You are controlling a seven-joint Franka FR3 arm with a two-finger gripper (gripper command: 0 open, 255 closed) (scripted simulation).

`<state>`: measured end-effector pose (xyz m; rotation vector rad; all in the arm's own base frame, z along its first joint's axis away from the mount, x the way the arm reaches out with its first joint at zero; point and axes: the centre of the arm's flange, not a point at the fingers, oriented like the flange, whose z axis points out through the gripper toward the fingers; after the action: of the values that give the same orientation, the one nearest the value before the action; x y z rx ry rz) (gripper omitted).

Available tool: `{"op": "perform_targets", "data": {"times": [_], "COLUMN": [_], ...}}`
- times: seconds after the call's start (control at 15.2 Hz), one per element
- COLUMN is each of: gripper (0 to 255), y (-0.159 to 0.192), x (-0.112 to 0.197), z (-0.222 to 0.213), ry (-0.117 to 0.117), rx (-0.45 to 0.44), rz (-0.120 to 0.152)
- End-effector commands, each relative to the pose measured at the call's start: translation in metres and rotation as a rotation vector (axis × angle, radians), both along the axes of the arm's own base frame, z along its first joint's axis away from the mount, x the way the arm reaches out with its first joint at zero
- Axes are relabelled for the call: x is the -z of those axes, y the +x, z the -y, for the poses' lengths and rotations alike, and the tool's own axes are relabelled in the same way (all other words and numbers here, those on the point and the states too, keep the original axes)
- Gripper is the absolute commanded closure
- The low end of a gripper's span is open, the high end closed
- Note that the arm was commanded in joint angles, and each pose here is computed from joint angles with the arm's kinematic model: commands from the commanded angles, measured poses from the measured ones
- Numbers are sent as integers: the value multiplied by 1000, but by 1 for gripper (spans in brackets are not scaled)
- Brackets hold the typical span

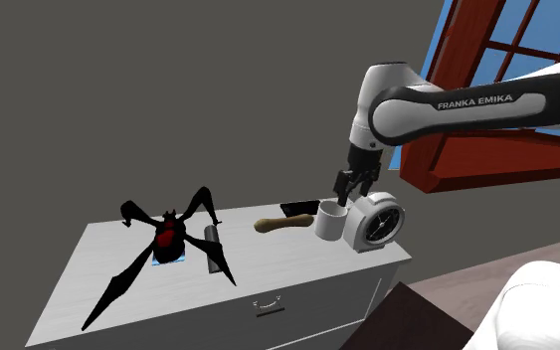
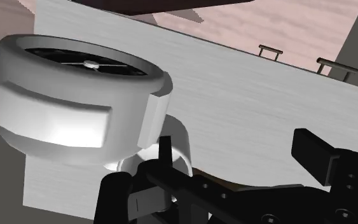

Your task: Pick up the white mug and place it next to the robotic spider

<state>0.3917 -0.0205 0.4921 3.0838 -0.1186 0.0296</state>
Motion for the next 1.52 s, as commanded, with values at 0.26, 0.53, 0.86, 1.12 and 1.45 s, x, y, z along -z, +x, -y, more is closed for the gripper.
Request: {"op": "perform_targets", "data": {"times": [0.26,0.53,0.86,1.12,1.45], "gripper": [0,0,0,0,0], "y": [52,89,98,98,98], "x": [52,87,116,134,134], "z": [24,39,43,43,43], "ry": [30,50,54,54,54], "rx": [2,3,4,4,4], "rz": [4,5,5,5,5]}}
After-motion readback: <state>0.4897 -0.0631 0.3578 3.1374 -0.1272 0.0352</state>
